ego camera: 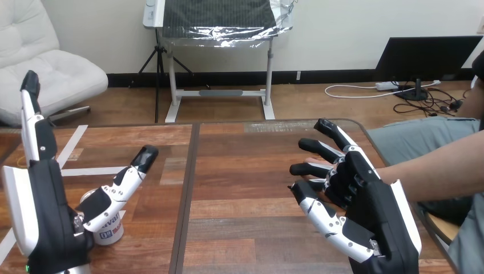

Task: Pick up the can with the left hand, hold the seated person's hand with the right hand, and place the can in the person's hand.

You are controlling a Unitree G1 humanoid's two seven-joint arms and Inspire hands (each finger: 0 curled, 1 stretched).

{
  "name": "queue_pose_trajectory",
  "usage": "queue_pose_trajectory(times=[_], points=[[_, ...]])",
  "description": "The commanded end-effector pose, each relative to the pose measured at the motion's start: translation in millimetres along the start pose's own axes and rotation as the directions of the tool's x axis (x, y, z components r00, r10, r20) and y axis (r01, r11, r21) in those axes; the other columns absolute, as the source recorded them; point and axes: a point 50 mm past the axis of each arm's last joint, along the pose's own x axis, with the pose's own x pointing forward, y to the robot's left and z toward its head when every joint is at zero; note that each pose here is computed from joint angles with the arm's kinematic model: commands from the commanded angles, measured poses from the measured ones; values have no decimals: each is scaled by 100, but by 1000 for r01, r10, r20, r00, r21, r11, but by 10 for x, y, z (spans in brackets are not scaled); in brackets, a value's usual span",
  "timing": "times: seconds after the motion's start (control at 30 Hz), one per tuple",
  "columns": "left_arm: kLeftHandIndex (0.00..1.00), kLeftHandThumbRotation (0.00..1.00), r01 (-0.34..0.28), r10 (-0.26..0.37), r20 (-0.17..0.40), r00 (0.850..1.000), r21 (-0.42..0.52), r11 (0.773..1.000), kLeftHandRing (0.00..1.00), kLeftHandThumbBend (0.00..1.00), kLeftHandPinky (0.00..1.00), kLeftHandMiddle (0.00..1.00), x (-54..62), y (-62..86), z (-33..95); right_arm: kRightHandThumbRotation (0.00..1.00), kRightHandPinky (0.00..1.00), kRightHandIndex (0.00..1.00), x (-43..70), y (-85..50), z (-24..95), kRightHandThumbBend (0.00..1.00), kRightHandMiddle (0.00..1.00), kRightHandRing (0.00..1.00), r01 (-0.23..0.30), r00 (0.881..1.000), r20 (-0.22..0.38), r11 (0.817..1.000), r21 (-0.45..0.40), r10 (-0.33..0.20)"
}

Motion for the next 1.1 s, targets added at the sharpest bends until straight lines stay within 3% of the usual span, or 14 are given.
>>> queue_pose_trajectory(times=[0.0, 1.07], points=[[100, 36, -26, 26, -46, 999, 0, 1000, 100, 84, 100, 100, -95, 1, -11, 0, 56, 89, 137, 8, 115, 45, 81, 67, 5, 997, 81, 1000, 23, -7], [100, 35, 0, 5, -120, 993, 46, 999, 100, 84, 100, 100, -146, 8, -119, 0, 57, 89, 168, -8, 132, 46, 82, 69, -15, 997, 81, 1000, 13, 14]])
